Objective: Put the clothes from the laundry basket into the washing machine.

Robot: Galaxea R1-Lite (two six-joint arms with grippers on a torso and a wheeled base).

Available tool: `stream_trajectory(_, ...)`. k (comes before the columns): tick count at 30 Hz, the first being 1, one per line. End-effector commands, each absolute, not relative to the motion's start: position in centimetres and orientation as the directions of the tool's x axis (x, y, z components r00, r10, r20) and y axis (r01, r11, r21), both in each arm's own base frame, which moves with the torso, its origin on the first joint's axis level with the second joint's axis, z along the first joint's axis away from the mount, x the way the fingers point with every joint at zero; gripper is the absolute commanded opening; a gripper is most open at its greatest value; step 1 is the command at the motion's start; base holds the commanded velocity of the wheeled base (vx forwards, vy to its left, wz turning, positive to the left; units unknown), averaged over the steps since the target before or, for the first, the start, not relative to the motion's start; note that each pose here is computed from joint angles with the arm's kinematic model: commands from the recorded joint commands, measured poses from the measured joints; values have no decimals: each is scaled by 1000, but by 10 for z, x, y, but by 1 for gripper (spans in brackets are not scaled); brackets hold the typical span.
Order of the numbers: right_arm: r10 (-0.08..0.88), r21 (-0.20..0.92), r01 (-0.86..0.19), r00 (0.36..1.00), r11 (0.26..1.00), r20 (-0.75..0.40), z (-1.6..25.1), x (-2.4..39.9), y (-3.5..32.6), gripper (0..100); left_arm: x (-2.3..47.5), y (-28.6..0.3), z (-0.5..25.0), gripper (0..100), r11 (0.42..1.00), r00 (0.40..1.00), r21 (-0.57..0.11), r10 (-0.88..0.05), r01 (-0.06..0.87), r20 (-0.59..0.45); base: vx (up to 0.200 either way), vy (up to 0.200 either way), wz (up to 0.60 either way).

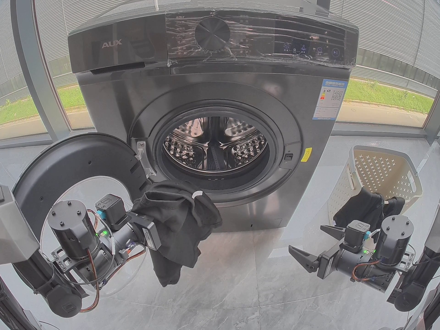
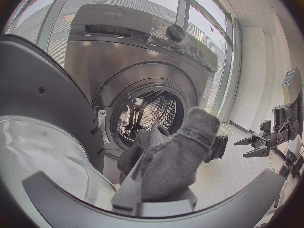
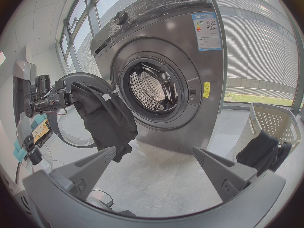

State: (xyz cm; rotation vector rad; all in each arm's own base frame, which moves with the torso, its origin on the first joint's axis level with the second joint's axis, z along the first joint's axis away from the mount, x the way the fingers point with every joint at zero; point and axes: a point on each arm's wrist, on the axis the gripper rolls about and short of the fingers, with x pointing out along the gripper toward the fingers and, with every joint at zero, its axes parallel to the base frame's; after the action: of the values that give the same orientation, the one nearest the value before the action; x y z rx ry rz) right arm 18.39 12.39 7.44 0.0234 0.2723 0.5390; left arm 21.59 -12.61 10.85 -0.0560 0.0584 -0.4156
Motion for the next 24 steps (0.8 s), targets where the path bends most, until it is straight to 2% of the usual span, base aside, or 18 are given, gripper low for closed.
stream_trajectory(1,510,93,-504,822,859,-253,74,184,124,100,216,-127,106,0,913,912,-65,-406,402,-56,0,0,0)
stream_trajectory(9,511,95,-505,821,858,-256,73,183,124,100,215,-128,106,0,910,909,-63,-413,409,-58,0,0,0)
stream_trajectory(15,512,94,-506,819,857,-258,73,182,124,100,214,-129,105,0,909,907,-60,-417,414,-61,200,0,0)
stream_trajectory(24,512,94,-506,819,857,-259,73,183,124,100,210,-134,105,0,900,898,-58,-435,432,-62,0,0,0)
